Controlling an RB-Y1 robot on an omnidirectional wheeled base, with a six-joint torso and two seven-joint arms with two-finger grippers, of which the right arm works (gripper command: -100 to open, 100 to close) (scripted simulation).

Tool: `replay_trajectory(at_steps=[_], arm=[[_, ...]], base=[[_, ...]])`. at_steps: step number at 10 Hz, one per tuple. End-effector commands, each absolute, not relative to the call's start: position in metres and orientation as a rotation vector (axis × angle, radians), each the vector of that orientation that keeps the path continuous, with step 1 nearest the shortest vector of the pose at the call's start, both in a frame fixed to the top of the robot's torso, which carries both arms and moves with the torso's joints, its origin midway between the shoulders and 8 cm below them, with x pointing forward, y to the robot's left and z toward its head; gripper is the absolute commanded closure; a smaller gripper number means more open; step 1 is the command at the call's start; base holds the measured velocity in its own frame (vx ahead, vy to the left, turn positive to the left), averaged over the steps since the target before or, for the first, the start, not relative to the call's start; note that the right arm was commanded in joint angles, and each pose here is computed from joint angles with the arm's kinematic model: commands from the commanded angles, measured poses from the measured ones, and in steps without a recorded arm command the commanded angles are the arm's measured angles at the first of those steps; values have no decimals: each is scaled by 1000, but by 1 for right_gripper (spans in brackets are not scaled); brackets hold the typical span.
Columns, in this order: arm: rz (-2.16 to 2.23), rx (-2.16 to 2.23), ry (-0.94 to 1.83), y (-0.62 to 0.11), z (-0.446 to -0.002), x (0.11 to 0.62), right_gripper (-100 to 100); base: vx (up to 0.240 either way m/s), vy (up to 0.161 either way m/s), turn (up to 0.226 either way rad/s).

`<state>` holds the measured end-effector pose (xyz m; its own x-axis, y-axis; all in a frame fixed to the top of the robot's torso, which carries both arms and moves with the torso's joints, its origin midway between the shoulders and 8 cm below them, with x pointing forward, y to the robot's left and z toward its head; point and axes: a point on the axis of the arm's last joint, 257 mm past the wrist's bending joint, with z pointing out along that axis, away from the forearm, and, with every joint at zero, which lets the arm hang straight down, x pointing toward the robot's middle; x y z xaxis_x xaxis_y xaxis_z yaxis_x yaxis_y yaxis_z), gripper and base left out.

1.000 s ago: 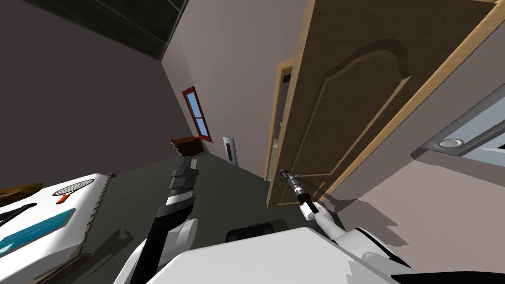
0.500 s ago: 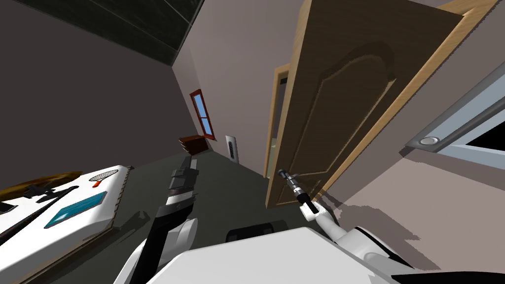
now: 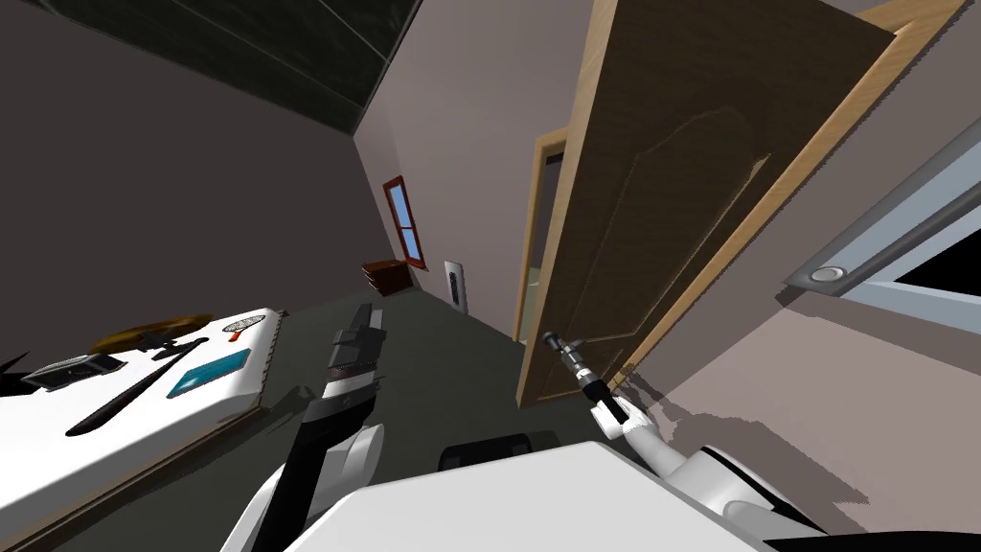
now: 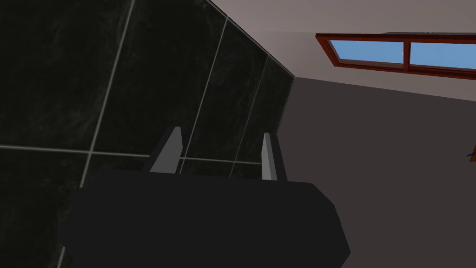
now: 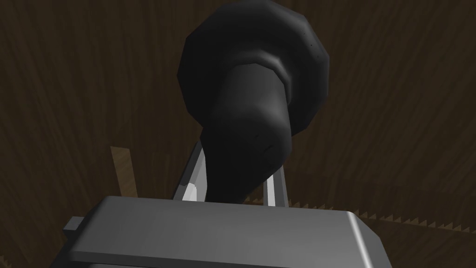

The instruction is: Pull the door open

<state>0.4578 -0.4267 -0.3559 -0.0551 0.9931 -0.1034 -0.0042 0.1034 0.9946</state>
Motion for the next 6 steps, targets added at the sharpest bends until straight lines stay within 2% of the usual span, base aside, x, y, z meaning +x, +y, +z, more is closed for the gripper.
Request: replay_trajectory(at_steps=[1, 5, 6], arm=[[1191, 1090, 1311, -428, -356, 447, 100], [1227, 1066, 1342, -432, -355, 427, 100], [1217, 1073, 1338, -433, -356, 430, 100]], base=[[-168, -50, 118], [-170, -74, 110], [-81, -37, 24]])
